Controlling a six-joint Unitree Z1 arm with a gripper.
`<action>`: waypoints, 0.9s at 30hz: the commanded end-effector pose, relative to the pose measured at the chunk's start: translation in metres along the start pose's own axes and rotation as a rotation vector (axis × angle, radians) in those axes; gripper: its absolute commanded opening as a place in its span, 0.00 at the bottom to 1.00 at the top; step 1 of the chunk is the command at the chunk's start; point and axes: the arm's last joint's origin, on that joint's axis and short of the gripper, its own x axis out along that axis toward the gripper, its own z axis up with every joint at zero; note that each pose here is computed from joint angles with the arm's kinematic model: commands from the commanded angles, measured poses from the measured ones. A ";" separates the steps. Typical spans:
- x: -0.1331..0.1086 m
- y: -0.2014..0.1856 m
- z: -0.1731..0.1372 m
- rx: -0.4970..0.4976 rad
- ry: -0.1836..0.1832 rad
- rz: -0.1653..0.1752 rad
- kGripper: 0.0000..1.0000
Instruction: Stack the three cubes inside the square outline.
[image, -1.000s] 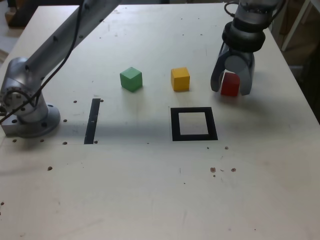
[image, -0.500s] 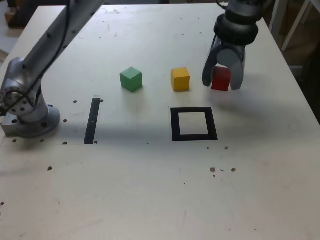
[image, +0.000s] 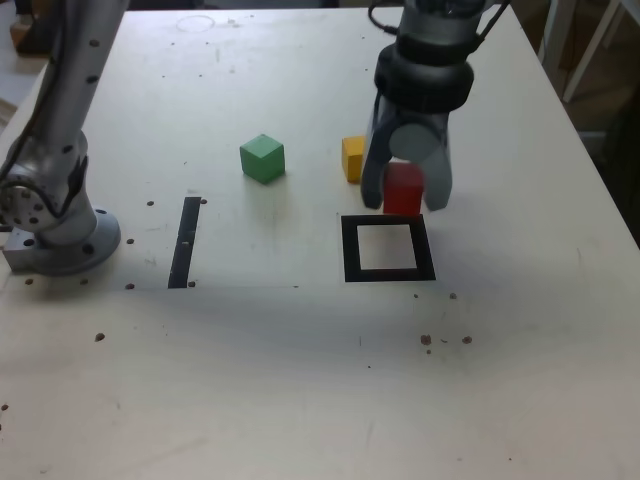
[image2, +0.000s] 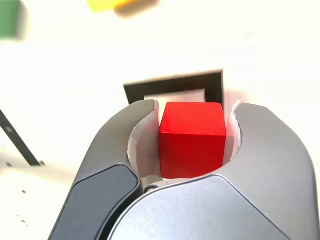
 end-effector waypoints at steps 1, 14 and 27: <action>0.004 -0.003 -0.002 -0.007 -0.005 -0.014 0.30; 0.028 -0.015 -0.009 -0.023 0.004 -0.034 0.30; 0.035 -0.015 -0.010 -0.025 0.009 -0.035 0.37</action>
